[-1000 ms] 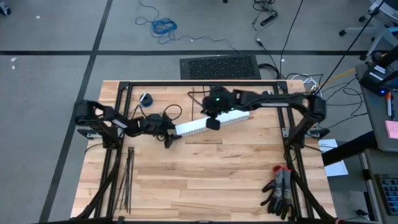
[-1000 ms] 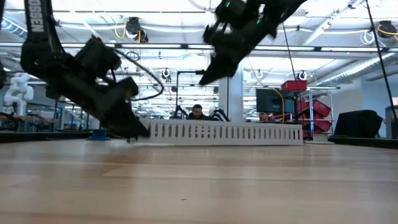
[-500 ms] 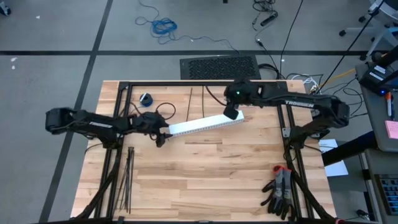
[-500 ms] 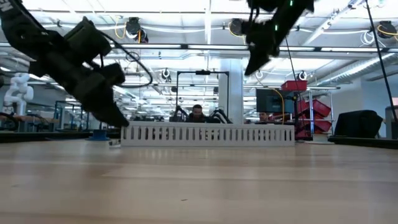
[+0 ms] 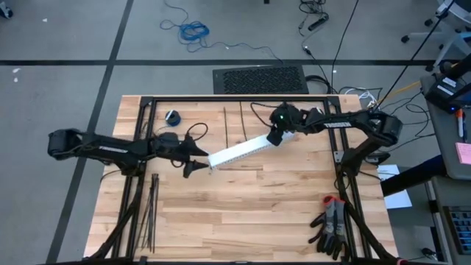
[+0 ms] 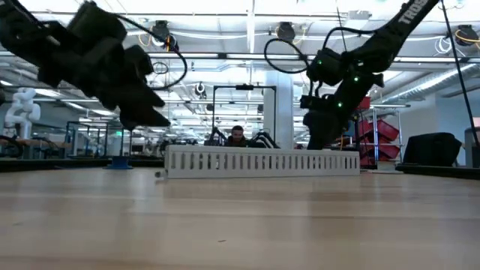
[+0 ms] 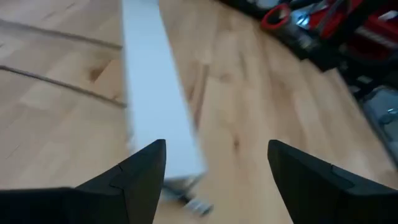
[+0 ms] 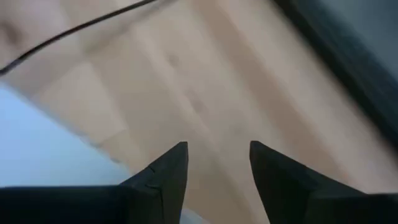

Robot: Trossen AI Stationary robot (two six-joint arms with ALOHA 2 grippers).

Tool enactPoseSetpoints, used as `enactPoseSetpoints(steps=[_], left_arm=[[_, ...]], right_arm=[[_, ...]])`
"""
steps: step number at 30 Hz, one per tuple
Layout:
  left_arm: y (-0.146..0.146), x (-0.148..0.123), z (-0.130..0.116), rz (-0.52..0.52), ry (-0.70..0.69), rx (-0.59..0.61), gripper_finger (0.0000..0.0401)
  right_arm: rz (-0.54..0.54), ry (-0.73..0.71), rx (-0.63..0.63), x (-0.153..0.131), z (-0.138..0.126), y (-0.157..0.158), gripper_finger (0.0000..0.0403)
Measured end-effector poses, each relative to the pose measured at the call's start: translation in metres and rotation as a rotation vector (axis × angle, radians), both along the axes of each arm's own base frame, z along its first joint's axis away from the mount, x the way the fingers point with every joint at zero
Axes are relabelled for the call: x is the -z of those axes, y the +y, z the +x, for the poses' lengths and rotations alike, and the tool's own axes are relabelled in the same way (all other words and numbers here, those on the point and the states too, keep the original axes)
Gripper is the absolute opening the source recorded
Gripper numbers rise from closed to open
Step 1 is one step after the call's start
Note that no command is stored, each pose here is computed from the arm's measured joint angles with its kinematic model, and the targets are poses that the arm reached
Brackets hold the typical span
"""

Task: Ziptie cables
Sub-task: Return to Home Position

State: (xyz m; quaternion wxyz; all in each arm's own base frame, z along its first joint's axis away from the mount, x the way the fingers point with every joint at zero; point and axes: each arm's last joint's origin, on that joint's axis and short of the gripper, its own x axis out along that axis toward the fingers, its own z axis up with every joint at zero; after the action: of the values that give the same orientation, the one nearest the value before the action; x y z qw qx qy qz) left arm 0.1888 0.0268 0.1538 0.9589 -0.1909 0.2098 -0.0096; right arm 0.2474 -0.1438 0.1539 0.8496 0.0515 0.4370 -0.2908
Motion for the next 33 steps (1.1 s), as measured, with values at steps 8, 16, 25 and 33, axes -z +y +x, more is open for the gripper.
enactPoseSetpoints(steps=[8,16,25,33], left_arm=[[-0.003,-0.022,-0.015,0.013,-0.083,-0.059,0.0276],[-0.003,-0.07,-0.022,0.06,-0.29,-0.121,0.0276],[-0.013,-0.131,-0.078,0.286,-0.555,-0.108,0.0276],[-0.014,-0.07,-0.082,0.253,-0.442,-0.104,0.0276]], right_arm=[[0.11,-0.098,-0.133,-0.023,0.006,0.057,0.0156],[-0.033,-0.368,-0.212,-0.109,-0.014,0.117,0.0155],[-0.205,-0.875,-0.404,-0.203,-0.136,0.151,0.0155],[-0.126,-0.779,-0.379,-0.133,-0.153,0.148,0.0155]])
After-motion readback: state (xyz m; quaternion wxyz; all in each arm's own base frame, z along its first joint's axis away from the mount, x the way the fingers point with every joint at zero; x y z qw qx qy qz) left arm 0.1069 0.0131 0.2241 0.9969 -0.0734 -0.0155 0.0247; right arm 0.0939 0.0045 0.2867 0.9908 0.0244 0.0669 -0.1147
